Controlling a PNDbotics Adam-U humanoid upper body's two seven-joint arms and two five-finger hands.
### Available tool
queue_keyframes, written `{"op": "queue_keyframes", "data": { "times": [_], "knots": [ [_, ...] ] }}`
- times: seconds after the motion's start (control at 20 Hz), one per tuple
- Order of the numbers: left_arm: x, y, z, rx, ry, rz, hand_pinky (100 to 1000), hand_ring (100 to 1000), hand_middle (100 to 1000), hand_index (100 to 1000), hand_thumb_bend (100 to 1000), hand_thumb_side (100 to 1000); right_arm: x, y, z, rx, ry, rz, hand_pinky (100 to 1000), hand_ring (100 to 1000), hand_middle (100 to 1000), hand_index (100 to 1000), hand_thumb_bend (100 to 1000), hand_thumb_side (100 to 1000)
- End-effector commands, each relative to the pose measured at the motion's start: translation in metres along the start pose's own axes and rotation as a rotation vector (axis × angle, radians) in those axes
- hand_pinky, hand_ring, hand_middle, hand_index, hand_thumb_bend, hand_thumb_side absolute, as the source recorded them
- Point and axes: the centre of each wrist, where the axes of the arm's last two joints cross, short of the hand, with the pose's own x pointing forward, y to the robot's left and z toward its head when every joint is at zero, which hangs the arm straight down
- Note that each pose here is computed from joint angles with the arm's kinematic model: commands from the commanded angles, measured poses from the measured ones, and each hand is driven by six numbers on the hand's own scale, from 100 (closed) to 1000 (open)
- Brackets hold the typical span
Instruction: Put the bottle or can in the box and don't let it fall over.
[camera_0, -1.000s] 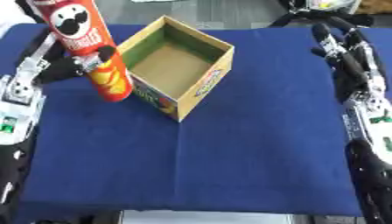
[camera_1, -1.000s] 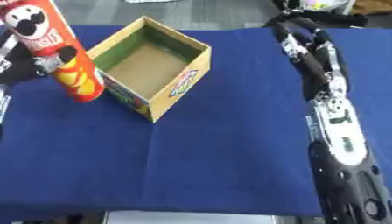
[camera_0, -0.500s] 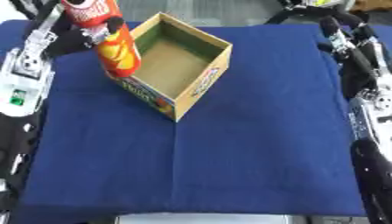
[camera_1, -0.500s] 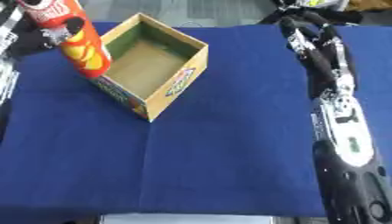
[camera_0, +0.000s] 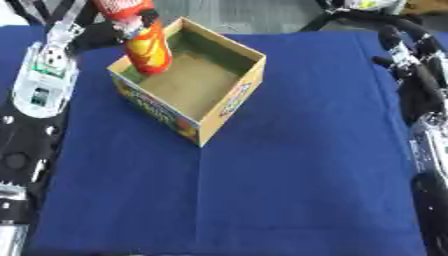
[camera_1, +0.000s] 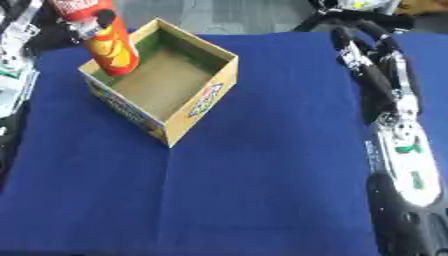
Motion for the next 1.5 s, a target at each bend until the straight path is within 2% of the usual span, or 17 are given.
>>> {"op": "queue_keyframes", "data": {
  "times": [0.05,0.55,0.75,0.85,0.9,1.0,1.05,1.1,1.2,1.3,1.5],
  "knots": [
    [0.012,0.013,-0.011,0.049,-0.03,-0.023,1000,658,428,460,100,483,0.014,0.008,-0.006,0.03,-0.051,-0.02,764,957,1000,809,651,371],
    [0.014,0.019,-0.029,0.099,-0.034,-0.049,1000,667,439,488,100,512,0.02,0.026,-0.01,0.085,-0.07,-0.058,764,958,1000,809,650,368],
    [0.012,0.023,-0.033,0.106,-0.039,-0.06,1000,684,475,550,100,529,0.022,0.033,-0.012,0.108,-0.077,-0.071,764,958,1000,809,649,370],
    [0.01,0.025,-0.034,0.11,-0.041,-0.073,1000,706,512,611,140,544,0.023,0.037,-0.012,0.121,-0.079,-0.077,764,958,1000,809,649,369],
    [0.009,0.026,-0.034,0.111,-0.04,-0.08,1000,733,555,695,200,555,0.023,0.038,-0.012,0.125,-0.08,-0.079,764,958,1000,809,649,368],
    [0.005,0.028,-0.034,0.106,-0.037,-0.111,1000,790,677,903,394,583,0.023,0.039,-0.012,0.133,-0.079,-0.081,764,958,1000,809,649,368],
    [0.003,0.028,-0.034,0.095,-0.033,-0.132,1000,802,707,967,473,605,0.023,0.039,-0.012,0.135,-0.079,-0.08,763,958,1000,809,649,368],
    [0.001,0.029,-0.033,0.082,-0.028,-0.152,1000,810,716,1000,605,663,0.023,0.039,-0.012,0.136,-0.079,-0.079,763,958,1000,809,649,367],
    [-0.003,0.03,-0.031,0.059,-0.011,-0.193,1000,823,726,1000,882,734,0.023,0.039,-0.012,0.137,-0.076,-0.078,763,958,1000,809,649,366],
    [-0.006,0.031,-0.03,0.039,0.006,-0.227,1000,822,720,1000,922,752,0.022,0.039,-0.012,0.139,-0.075,-0.078,763,958,1000,809,649,366],
    [-0.008,0.032,-0.029,0.02,0.027,-0.249,1000,817,715,1000,898,766,0.023,0.039,-0.013,0.139,-0.078,-0.078,763,958,1000,808,649,366]
  ]
}}
